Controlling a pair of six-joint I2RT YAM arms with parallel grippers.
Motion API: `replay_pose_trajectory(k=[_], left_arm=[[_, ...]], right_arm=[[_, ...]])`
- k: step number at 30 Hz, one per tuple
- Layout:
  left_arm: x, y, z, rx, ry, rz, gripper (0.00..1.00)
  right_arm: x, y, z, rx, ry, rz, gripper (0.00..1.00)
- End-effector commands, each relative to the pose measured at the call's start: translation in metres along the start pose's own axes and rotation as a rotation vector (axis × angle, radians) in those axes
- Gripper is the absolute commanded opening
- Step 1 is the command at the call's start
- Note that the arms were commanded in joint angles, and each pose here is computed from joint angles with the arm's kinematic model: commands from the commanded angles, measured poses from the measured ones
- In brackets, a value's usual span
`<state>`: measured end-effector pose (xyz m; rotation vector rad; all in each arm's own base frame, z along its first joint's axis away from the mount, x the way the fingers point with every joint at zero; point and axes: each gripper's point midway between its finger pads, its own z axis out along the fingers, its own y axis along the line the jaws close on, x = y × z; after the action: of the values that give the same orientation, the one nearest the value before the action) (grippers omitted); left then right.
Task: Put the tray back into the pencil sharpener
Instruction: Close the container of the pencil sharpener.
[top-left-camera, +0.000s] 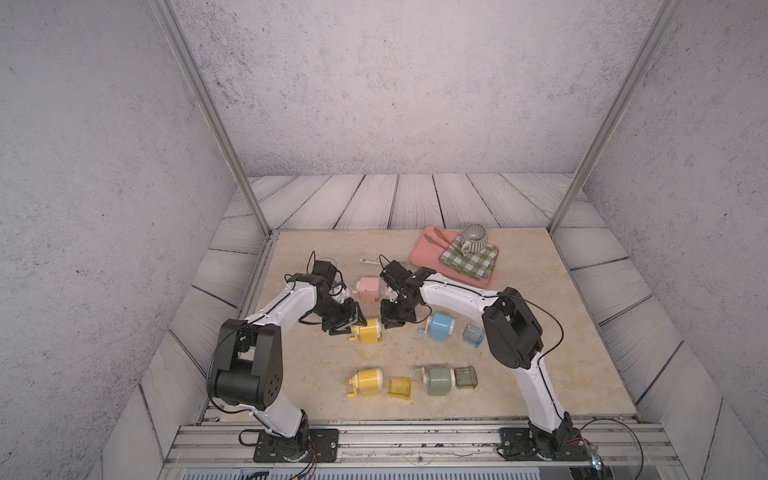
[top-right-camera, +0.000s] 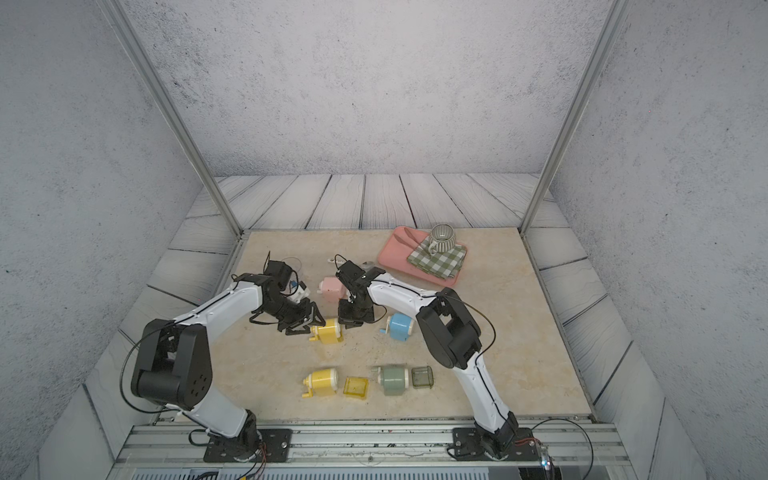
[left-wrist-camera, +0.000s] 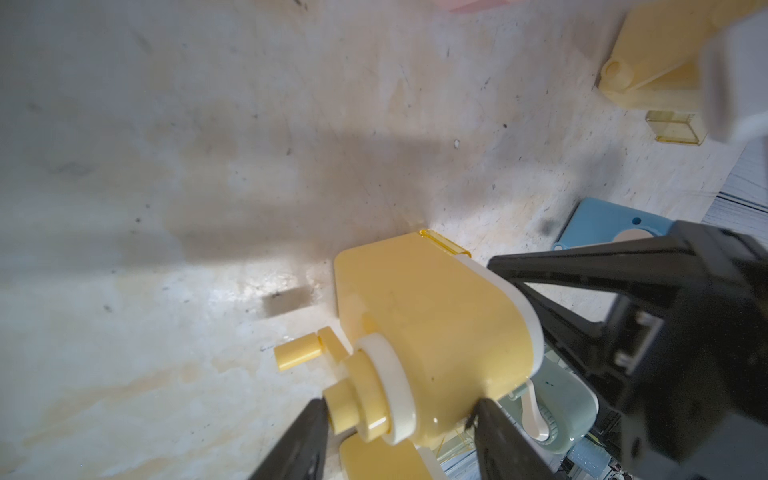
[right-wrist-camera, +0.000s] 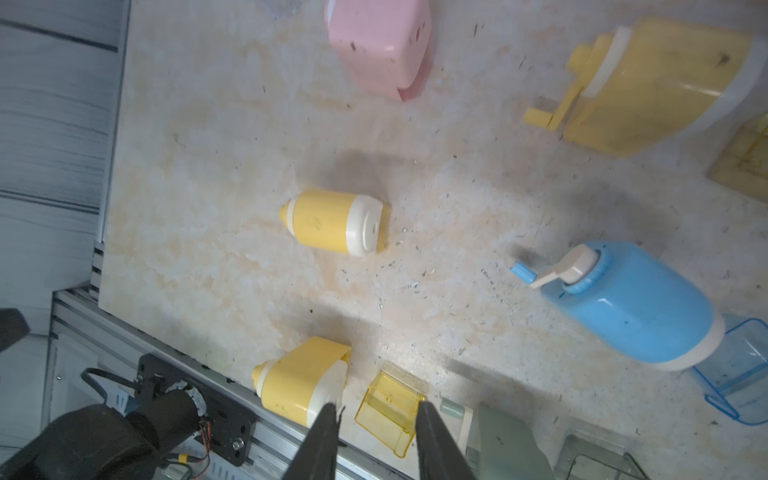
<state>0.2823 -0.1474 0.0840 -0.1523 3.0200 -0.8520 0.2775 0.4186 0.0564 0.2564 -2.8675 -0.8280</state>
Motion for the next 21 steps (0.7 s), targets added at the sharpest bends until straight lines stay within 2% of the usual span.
replay_pose_trajectory(k=[1, 10, 14, 21], left_arm=[[0.006, 0.005, 0.009, -0.013, 0.037, -0.011, 0.59], [0.006, 0.005, 0.009, -0.015, 0.038, -0.008, 0.59], [0.005, 0.004, 0.008, -0.009, 0.033, -0.004, 0.59], [0.005, 0.005, 0.008, -0.012, 0.035, -0.007, 0.59]], right_arm=[[-0.001, 0.007, 0.004, -0.010, -0.015, -0.024, 0.00], [-0.017, -0.006, -0.048, 0.156, -0.234, -0.092, 0.00], [-0.013, -0.015, -0.037, 0.170, -0.189, -0.061, 0.00], [-0.007, -0.013, -0.005, 0.099, -0.082, -0.006, 0.00]])
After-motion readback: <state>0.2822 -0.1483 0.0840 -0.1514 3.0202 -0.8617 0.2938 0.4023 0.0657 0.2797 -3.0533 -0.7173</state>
